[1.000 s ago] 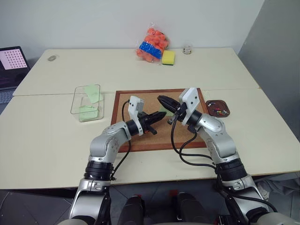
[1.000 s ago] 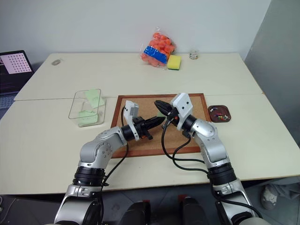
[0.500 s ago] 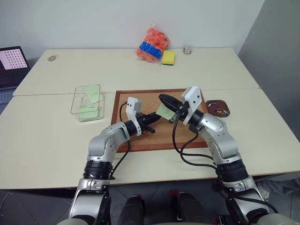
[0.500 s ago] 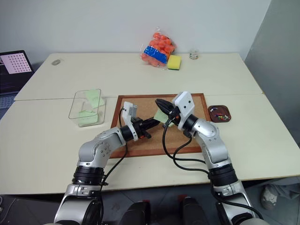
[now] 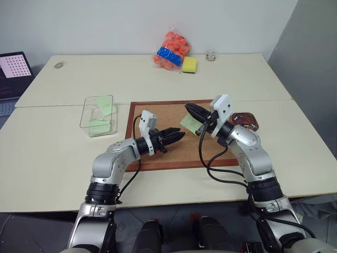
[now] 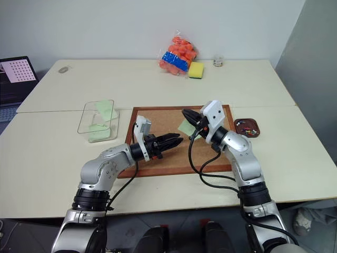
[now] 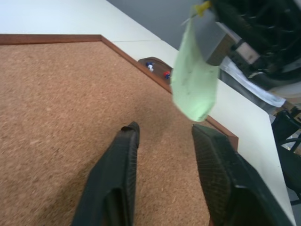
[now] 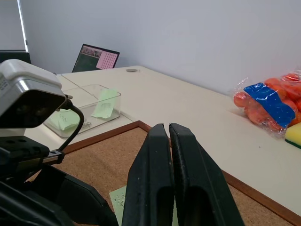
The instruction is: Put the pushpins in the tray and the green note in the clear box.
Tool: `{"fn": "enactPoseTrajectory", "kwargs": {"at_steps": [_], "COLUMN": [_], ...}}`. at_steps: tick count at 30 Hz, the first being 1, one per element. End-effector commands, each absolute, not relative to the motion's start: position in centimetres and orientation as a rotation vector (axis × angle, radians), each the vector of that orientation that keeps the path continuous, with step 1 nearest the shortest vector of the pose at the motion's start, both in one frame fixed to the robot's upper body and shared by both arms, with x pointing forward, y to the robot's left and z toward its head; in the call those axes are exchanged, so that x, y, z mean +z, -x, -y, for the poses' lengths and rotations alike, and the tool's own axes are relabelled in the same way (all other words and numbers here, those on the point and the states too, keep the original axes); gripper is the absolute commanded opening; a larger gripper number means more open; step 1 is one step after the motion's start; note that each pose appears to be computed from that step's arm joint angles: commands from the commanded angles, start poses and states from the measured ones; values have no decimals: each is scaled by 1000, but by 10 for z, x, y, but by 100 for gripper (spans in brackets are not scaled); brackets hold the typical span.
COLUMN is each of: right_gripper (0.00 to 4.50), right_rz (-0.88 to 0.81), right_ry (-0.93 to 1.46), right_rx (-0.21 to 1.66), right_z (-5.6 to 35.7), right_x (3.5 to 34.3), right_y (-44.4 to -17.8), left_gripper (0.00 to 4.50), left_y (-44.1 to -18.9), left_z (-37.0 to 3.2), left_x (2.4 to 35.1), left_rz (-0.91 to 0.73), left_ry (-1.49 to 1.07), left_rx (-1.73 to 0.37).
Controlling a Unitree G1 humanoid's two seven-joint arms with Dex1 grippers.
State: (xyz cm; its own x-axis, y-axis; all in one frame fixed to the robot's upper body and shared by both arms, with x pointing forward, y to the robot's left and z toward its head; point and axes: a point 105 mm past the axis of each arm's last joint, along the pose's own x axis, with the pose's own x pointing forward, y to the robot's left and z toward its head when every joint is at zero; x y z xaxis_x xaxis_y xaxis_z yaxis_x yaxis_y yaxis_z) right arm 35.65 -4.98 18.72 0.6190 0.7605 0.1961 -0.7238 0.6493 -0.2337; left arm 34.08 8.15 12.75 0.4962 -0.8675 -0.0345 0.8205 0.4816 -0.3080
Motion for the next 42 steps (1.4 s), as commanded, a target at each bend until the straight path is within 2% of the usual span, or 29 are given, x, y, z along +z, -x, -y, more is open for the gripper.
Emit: {"fn": "enactPoseTrajectory", "kwargs": {"at_steps": [1,17,26,31,42], "right_gripper": [0,0,0,0,0], "right_rz": [361,325,329,326,325], "right_ry": [136,100,89,77,70], "right_rx": [866,936,957,980,996], "right_z": [48,32,27,21,18], "right_x": [206,192,194,193,194], "right_y": [-354,-337,-334,-330,-325], "left_gripper": [259,259,104,2,1], "left_y": [-340,-343,-337,-336,-338], "left_z": [-76,-69,-64,-63,-62], "left_x": [144,158,155,153,151], "left_rz": [-131,-99,-109,-115,-127], "left_ry": [275,312,300,287,296], "left_rx": [-1061,-1093,-1128,-1133,-1114]}}
